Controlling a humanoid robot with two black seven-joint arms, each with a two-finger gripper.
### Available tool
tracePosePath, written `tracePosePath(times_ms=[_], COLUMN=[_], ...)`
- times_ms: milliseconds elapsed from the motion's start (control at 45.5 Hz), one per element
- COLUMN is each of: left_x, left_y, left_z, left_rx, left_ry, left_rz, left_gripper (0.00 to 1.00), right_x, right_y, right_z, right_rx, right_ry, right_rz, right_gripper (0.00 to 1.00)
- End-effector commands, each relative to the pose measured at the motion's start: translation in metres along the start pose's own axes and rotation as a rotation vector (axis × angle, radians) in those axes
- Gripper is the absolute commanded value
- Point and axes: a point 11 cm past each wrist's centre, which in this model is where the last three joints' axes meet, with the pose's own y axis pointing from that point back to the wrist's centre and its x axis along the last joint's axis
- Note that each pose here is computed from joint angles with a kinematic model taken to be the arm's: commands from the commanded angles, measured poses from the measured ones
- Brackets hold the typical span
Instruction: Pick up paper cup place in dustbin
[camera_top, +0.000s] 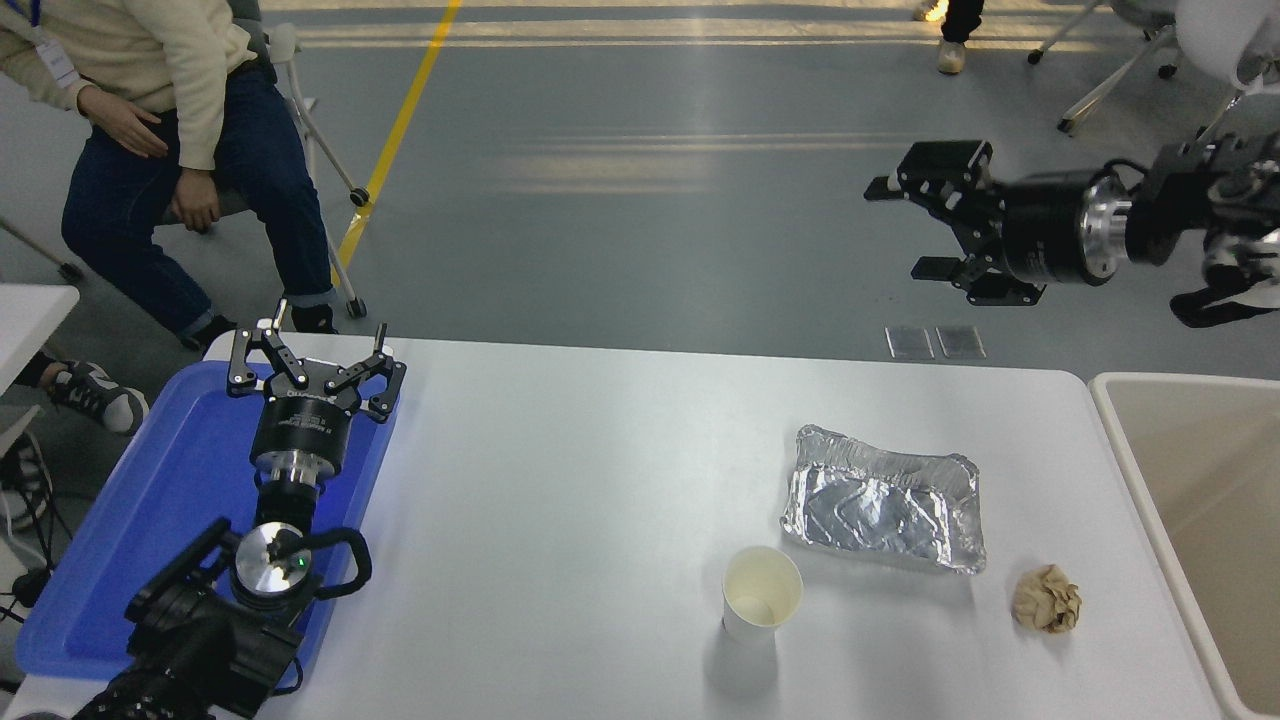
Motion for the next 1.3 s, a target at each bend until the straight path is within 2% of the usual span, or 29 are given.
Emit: tracePosePath(times_ms=[0, 352, 549, 769, 1275], left_x=[0.000, 0.000, 0.000, 0.000, 0.000], left_y=[0.000, 0.000, 0.000, 0.000, 0.000], left_z=[0.001, 0.001, 0.000, 0.000, 0.001], left_rx=[-0.002, -0.002, -0.002, 0.000, -0.001], left_ry=[-0.001, -0.001, 0.000, 0.000, -0.001], left_rz=[0.000, 0.000, 0.000, 0.000, 0.000], left_gripper=[1.00, 1.00, 1.00, 1.00, 1.00], right_x=[-0.012, -0.066, -0.078, -0.088, -0.099], right_y=[0.011, 0.003, 0.011, 0.034, 0.074], right_z=[0.005, 0.003, 0.008, -0.005, -0.053], right_rx=[-0.089, -0.300, -0.454, -0.542, -0.556], right_ry=[0.119, 0.349, 0.463, 0.483, 0.410], right_rz=[-0.058, -0.269, -0.347, -0.456, -0.592], right_gripper=[1.00, 1.00, 1.00, 1.00, 1.00])
